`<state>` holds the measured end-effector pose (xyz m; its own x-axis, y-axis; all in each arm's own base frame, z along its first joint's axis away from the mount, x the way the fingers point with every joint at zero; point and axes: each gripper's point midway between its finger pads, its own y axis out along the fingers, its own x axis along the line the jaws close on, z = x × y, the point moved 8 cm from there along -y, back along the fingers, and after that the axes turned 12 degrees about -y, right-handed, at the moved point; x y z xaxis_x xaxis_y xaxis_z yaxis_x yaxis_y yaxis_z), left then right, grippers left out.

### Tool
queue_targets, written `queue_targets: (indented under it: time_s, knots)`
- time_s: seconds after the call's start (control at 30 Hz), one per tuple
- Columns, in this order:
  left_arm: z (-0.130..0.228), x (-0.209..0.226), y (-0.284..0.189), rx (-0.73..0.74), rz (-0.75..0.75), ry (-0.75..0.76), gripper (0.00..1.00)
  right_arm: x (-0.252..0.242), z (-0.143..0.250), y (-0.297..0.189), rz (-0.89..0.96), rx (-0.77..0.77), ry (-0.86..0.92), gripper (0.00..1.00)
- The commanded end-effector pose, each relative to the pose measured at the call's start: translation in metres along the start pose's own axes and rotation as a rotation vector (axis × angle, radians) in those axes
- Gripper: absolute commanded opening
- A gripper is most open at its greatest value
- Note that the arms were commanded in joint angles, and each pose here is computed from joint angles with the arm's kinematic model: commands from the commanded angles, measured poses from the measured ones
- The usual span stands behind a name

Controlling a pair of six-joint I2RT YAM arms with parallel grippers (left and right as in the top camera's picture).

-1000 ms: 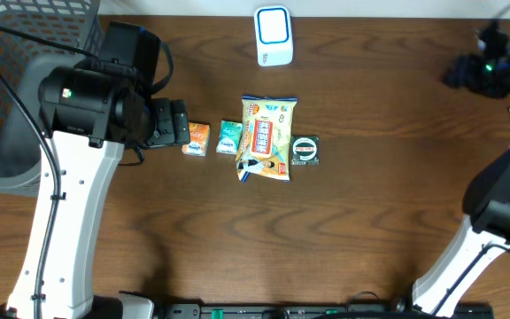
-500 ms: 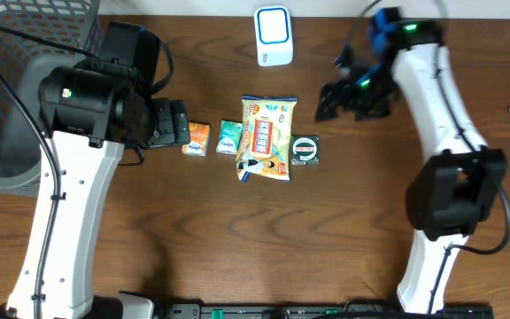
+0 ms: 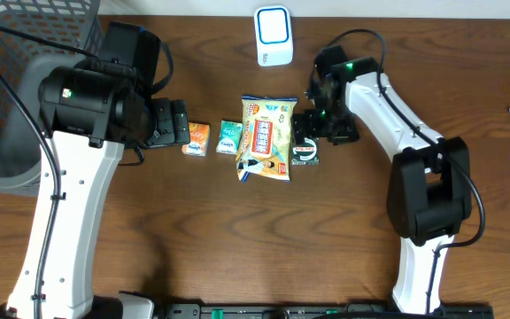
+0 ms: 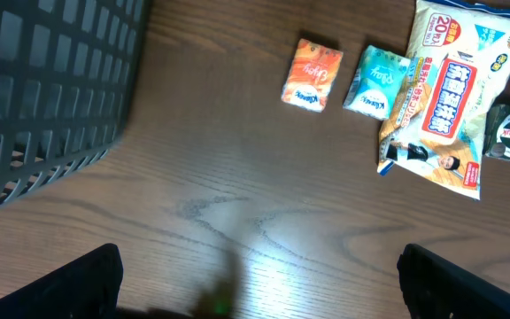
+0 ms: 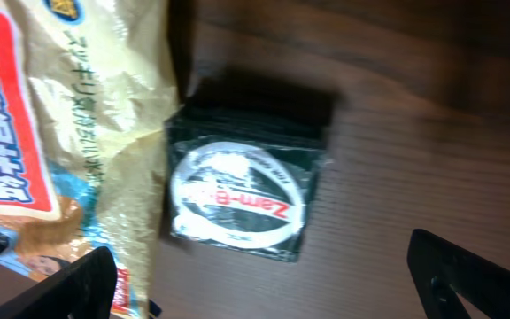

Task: Scan the item barcode
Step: 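Move the right gripper to the dark green box and grasp it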

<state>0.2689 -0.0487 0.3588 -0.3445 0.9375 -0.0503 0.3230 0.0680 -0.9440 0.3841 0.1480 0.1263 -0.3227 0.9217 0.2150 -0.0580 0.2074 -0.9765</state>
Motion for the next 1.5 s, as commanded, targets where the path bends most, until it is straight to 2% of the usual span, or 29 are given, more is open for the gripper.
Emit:
queue_targets:
  time_s: [0.0,0.27,0.6,0.77,0.9,0.97,1.23,1.33,1.47]
  knots:
    - [0.001,0.001,0.001,0.004,-0.008,-0.003,0.98,0.012,0.001,0.007,0.014,0.014,0.011,0.97]
    - [0.001,0.001,0.001,0.004,-0.008,-0.003,0.98,0.015,0.005,0.016,0.271,0.000,0.161,0.94]
    - [0.001,0.001,0.001,0.004,-0.009,-0.003,0.98,0.016,0.011,0.047,0.231,-0.016,0.143,0.85]
    - [0.001,0.001,0.001,0.004,-0.009,-0.003,0.98,0.014,0.015,0.055,0.232,-0.012,0.143,0.72]
    - [0.001,0.001,0.001,0.004,-0.009,-0.003,0.98,0.015,0.015,0.055,0.219,-0.005,0.105,0.66]
    - [0.001,0.001,0.001,0.004,-0.009,-0.003,0.98,0.016,0.017,0.055,0.195,0.008,0.093,0.61]
    - [0.001,0.001,0.001,0.004,-0.009,-0.003,0.98,0.013,0.015,0.036,0.050,0.048,0.114,0.54]
    - [0.001,0.001,0.001,0.004,-0.009,-0.003,0.98,0.013,0.012,0.018,-0.102,0.063,0.138,0.51]
    - [0.001,0.001,0.001,0.004,-0.008,-0.003,0.98,0.018,0.011,-0.005,-0.403,0.071,0.134,0.51]
